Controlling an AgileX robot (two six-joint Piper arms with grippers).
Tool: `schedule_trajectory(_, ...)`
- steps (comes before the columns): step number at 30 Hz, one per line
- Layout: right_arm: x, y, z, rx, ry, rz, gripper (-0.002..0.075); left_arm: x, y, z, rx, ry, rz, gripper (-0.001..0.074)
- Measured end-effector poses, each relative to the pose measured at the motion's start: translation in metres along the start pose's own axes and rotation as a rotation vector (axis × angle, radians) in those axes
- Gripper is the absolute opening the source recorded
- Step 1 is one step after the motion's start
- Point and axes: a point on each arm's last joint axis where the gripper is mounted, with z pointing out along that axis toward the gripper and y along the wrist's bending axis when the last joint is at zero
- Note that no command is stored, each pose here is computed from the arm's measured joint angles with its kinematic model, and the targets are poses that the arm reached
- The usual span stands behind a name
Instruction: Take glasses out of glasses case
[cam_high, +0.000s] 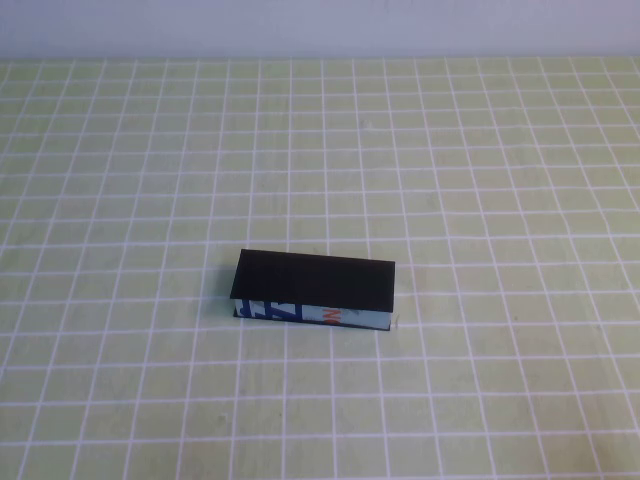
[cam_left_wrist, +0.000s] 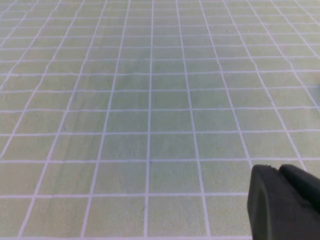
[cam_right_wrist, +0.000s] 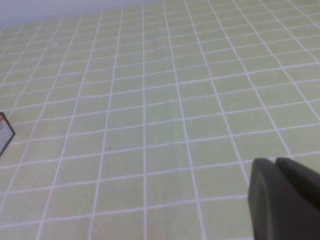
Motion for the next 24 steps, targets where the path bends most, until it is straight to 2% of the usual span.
schedule_trajectory(24,0.0,0.0,0.0,0.0,0.0,0.0,-0.0018,0.0,0.0003,0.0,-0.003,0.0,0.009,-0.0004)
